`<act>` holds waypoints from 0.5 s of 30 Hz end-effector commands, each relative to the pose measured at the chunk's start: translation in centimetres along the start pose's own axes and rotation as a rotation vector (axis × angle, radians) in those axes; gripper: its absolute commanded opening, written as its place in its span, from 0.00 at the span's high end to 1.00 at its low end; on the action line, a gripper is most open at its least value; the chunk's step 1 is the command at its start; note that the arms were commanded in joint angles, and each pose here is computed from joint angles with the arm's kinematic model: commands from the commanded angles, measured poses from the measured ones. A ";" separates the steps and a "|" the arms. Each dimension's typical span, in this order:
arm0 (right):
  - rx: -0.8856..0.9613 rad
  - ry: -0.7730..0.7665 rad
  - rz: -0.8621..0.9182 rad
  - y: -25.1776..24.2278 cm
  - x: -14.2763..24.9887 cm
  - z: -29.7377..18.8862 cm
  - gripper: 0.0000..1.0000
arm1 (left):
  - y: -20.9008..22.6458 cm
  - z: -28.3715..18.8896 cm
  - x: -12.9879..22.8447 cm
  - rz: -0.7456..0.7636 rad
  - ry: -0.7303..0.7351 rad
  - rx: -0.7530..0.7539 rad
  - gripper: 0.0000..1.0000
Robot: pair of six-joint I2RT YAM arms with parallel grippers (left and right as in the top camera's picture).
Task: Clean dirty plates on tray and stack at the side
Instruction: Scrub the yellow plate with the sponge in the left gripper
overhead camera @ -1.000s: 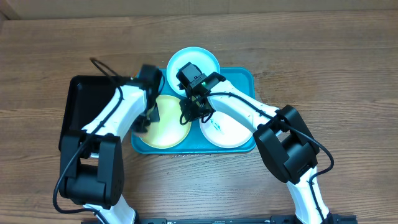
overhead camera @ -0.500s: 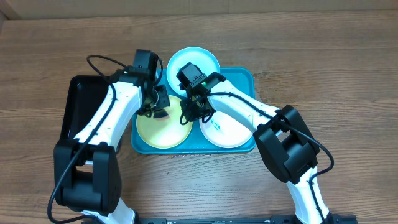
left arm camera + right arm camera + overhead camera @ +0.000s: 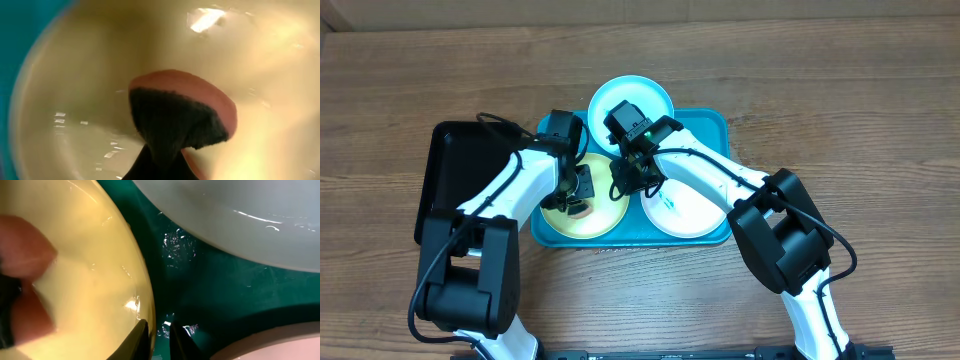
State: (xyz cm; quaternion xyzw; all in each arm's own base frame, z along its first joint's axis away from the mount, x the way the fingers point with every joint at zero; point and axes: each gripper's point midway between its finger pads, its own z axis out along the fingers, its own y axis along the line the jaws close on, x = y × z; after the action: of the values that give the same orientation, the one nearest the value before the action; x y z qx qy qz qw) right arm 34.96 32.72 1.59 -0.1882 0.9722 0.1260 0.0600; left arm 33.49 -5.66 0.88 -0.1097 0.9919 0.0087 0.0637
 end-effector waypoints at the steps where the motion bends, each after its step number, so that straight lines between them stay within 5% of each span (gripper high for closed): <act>1: 0.006 -0.018 0.001 -0.2 -0.7 -0.2 0.83 | 4.4 -0.3 -1.3 0.013 -0.085 -0.244 0.96; 9: 0.044 -0.034 0.001 -0.8 -1.0 -0.3 0.86 | 5.1 -4.7 -3.9 -0.125 -0.148 -0.248 0.96; 15: 0.036 -0.056 -0.007 -0.4 -1.8 -1.0 0.96 | 4.1 -10.7 -6.6 -0.199 -0.252 -0.050 0.96</act>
State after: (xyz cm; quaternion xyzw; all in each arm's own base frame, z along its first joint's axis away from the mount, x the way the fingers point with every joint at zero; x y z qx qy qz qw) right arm 35.27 32.36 1.57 -0.1840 0.9740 0.1139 0.0663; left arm 35.82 -0.57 6.64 -0.1707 0.9737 0.1000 0.1128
